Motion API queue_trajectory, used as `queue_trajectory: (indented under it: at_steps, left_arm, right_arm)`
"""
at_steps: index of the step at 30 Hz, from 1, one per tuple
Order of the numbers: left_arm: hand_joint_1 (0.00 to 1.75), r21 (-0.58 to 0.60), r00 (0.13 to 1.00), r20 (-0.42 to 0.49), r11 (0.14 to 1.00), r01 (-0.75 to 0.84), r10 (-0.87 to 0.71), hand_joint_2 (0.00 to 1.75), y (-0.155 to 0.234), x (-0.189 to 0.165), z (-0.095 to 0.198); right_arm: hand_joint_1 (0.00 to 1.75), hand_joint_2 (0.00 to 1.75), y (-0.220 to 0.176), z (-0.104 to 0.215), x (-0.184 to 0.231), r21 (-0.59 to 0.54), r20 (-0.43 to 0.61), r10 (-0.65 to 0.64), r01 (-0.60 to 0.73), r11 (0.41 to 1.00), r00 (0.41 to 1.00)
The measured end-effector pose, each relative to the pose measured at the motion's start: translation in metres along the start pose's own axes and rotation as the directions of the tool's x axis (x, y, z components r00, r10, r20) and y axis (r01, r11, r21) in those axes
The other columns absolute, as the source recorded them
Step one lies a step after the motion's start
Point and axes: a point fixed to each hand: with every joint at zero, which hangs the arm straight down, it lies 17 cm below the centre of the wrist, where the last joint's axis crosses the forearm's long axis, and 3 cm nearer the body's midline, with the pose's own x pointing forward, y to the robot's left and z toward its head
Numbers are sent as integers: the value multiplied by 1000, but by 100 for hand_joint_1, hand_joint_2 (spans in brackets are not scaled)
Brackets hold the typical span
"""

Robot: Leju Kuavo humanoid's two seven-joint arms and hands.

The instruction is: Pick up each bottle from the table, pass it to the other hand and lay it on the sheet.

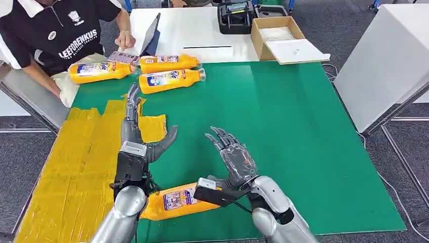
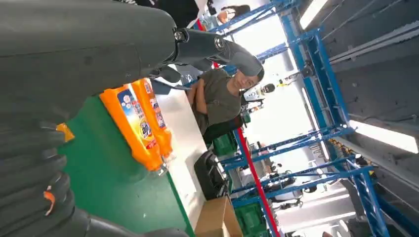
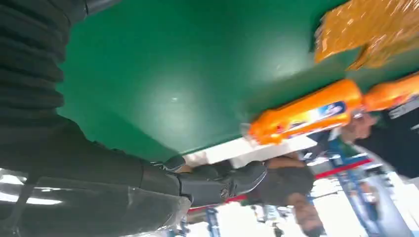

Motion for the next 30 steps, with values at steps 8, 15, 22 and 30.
queue_trajectory:
  at_steps: [8,15,22,30]
  left_arm:
    - [0,-10,1000,-5,1000,-1,1,175,-5,-6,-3]
    - [0,-4,1000,-7,1000,8,-8,175,-5,-10,-2]
    - [0,-2,1000,-12,1000,13,-13,175,-5,-12,-2]
    - [0,-8,1000,-12,1000,15,-15,175,-7,-13,-3]
  right_arm:
    - [0,175,17,0,18,49,74,-7,4,999,997]
    - [0,175,22,1,25,63,105,-23,16,998,994]
    - [0,175,26,1,25,75,109,-26,18,997,994]
    - [0,175,33,-3,26,106,112,-37,25,994,993]
